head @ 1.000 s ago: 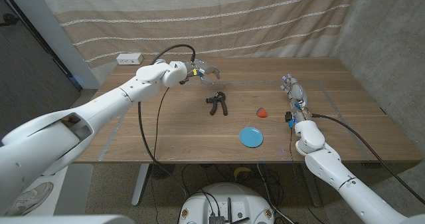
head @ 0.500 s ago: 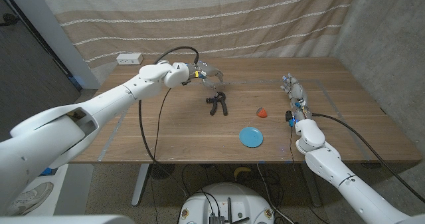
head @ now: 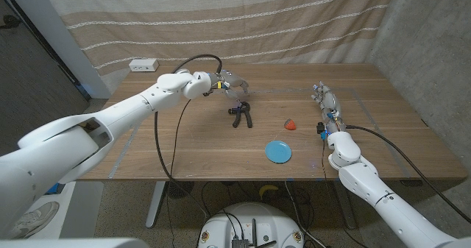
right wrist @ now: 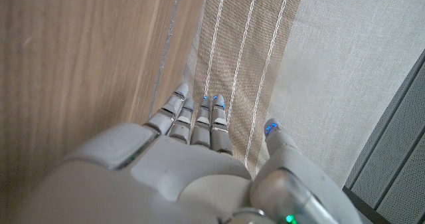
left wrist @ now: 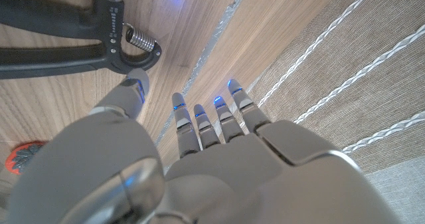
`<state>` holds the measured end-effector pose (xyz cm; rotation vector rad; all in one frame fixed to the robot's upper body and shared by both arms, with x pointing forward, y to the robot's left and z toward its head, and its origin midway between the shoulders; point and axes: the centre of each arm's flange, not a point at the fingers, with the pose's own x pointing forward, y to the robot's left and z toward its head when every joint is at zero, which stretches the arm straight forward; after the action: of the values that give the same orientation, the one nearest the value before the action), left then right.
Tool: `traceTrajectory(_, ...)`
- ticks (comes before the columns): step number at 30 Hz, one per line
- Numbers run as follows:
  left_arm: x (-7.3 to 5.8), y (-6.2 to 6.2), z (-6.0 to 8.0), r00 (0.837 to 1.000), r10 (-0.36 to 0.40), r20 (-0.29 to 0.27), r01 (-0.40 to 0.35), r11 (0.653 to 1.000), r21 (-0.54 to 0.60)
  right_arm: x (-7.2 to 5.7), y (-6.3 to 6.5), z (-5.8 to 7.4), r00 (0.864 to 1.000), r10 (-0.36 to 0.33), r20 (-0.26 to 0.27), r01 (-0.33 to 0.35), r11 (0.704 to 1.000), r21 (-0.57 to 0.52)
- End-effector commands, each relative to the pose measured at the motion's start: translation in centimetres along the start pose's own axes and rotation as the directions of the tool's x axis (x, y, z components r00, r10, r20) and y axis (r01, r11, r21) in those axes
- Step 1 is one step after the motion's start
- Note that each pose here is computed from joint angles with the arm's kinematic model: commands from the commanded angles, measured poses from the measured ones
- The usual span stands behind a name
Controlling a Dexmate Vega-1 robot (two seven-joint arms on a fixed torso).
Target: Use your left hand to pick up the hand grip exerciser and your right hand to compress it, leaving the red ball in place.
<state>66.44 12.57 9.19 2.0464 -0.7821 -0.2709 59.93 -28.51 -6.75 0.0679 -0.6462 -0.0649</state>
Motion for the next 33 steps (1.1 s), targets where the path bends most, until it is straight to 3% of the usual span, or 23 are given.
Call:
traceTrajectory(1, 0.4, -0.9, 0.4, 1.0, -0.005, 0.008, 0.005, 1.0, -0.004, 0.0, -0.2, 0.0, 1.0, 0.001, -0.003, -0.001, 1.0, 0.0)
traceTrajectory(17, 0.7, -1.4, 0.3, 1.0, 0.008, 0.014, -0.008, 1.0, -0.007, 0.2, -0.1, 0.0, 1.0, 0.008, -0.002, -0.008, 1.0, -0.001)
traceTrajectory(33, 1.8, -2.3, 0.4, 0.999, 0.018, 0.033, -0.017, 0.999, -0.033, 0.5, -0.1, 0.0, 1.0, 0.005, -0.003, -0.005, 1.0, -0.001)
